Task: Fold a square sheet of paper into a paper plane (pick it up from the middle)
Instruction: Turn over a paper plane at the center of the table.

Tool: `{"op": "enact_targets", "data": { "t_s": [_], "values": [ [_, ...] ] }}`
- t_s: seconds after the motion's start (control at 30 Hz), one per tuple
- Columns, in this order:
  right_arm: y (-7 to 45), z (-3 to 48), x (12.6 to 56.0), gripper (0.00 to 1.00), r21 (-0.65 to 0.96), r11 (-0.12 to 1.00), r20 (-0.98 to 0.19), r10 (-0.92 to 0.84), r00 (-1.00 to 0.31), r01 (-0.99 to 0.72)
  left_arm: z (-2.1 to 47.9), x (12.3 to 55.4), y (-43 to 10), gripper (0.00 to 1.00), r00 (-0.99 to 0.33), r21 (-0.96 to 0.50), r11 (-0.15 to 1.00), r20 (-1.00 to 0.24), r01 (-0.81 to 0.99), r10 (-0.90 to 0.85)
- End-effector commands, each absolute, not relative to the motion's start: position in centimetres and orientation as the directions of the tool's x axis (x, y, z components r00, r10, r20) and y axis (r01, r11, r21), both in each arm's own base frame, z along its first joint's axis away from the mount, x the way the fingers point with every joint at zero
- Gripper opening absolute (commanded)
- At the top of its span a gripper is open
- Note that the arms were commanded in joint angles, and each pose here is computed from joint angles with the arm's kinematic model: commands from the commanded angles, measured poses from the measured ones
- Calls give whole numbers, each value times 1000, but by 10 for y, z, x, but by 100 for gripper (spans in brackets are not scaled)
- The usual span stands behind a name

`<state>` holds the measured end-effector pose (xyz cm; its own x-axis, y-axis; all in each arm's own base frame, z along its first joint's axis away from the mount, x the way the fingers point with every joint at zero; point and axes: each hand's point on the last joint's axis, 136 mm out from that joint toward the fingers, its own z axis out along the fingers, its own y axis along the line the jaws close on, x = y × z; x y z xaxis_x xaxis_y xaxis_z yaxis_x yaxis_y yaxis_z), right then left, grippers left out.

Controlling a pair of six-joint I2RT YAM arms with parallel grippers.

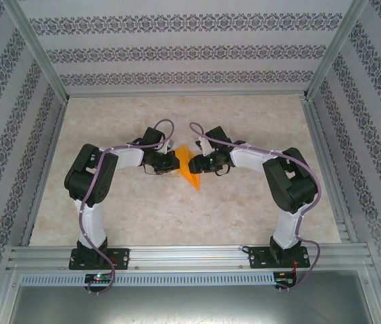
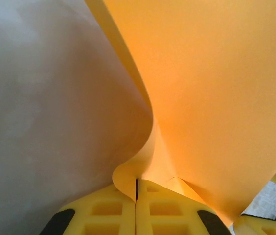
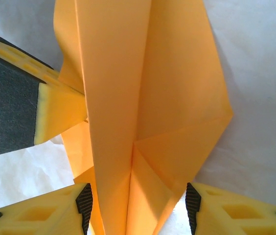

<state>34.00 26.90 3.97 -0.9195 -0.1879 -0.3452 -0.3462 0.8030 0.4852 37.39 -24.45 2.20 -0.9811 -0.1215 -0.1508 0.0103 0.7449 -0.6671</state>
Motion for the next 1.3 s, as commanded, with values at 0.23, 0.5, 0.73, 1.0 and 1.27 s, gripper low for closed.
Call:
{"op": "enact_targets", "data": {
  "t_s": [0.23, 0.5, 0.73, 1.0, 1.27],
  "values": [
    [280, 42, 324, 56, 524, 780, -313, -195, -929, -341, 11, 367, -236, 9, -988, -645, 764, -118, -3, -103],
    [294, 44, 319, 55, 549, 754, -307, -219, -926, -361, 10, 366, -238, 9, -988, -648, 761, -113, -3, -101],
    [294, 38, 315, 51, 456, 799, -307, -273, -912, -392, 10, 366, -238, 9, -989, -654, 756, -111, -3, -101],
    [289, 25, 318, 37, 324, 852, -299, -320, -899, -411, 12, 366, -239, 10, -989, -657, 754, -112, 1, -96],
    [278, 21, 327, 24, 228, 893, -303, -313, -900, -387, 12, 363, -238, 12, -990, -657, 754, -110, 4, -90]
  ]
}}
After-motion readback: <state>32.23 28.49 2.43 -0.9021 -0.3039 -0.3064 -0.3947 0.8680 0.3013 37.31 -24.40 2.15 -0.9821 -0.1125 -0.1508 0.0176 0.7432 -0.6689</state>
